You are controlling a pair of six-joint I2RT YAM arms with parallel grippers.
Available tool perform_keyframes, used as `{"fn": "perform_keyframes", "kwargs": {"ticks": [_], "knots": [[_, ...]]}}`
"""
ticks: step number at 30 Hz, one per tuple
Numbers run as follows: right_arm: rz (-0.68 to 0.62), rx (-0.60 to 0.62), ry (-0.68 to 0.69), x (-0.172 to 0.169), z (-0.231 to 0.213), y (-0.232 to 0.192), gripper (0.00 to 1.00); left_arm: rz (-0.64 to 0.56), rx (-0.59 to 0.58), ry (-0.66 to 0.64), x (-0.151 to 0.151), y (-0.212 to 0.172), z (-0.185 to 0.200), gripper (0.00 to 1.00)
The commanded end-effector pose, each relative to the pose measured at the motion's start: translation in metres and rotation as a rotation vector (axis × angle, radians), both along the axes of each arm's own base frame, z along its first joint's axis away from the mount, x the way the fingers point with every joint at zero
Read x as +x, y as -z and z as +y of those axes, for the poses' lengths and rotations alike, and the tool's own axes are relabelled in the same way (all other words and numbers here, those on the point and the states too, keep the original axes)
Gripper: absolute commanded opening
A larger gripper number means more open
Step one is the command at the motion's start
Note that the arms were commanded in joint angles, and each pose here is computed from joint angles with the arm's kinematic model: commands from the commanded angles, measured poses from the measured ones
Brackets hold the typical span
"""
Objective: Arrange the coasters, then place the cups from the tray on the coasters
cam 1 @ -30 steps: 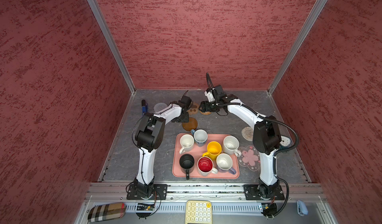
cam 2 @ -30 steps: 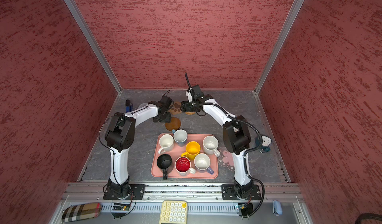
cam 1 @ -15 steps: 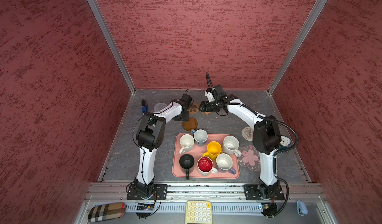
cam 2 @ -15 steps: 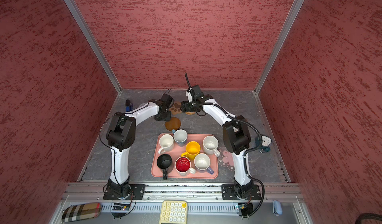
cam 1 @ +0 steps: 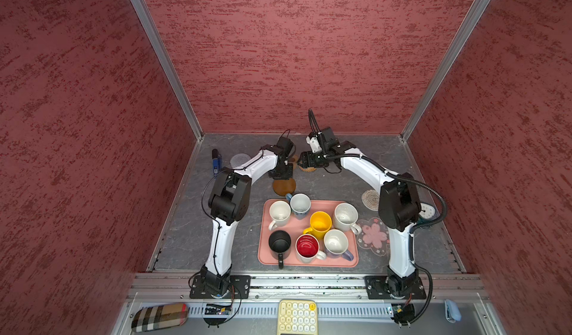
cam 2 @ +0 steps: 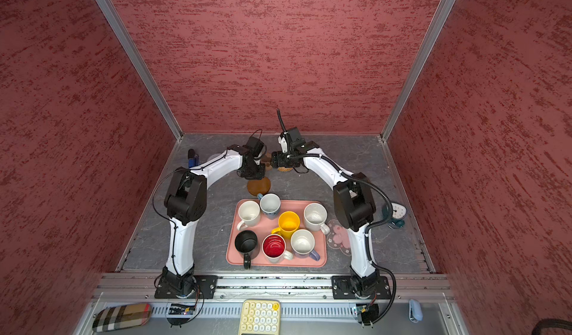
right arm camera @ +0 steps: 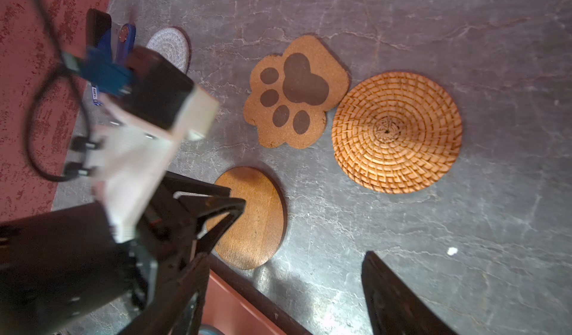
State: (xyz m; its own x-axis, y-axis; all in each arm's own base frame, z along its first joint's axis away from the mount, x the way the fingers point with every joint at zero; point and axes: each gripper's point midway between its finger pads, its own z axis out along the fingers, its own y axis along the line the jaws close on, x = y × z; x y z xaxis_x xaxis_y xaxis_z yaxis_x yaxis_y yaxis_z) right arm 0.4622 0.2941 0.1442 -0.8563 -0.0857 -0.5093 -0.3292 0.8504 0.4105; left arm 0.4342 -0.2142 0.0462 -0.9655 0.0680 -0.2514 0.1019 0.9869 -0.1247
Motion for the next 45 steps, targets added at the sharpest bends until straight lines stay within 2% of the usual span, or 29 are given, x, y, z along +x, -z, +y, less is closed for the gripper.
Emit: {"fn": "perform_keyframes", "kwargs": {"ticks": [1,6,15,24,33,45], "knots": [[-0.041,0.017,-0.005,-0.001,0.000,-0.017,0.78,0.056,0.009,-0.002,-0.008,0.018,0.000,0.26],[-0.042,0.015,-0.007,-0.001,-0.001,-0.016,0.78,0.061,0.023,-0.013,-0.006,0.026,0.003,0.27],[-0.046,0.014,-0.007,-0.001,-0.001,-0.015,0.78,0.046,0.151,-0.069,-0.003,0.032,0.038,0.27],[-0.034,0.013,-0.005,0.000,0.000,-0.014,0.78,0.024,0.160,-0.137,0.005,0.028,0.066,0.27],[0.042,-0.017,-0.007,0.000,0.002,0.002,0.78,-0.049,0.065,-0.162,0.008,-0.001,0.064,0.29],[0.134,-0.057,0.013,0.013,0.007,0.018,0.78,-0.113,-0.061,-0.110,-0.002,-0.042,0.040,0.32]]}}
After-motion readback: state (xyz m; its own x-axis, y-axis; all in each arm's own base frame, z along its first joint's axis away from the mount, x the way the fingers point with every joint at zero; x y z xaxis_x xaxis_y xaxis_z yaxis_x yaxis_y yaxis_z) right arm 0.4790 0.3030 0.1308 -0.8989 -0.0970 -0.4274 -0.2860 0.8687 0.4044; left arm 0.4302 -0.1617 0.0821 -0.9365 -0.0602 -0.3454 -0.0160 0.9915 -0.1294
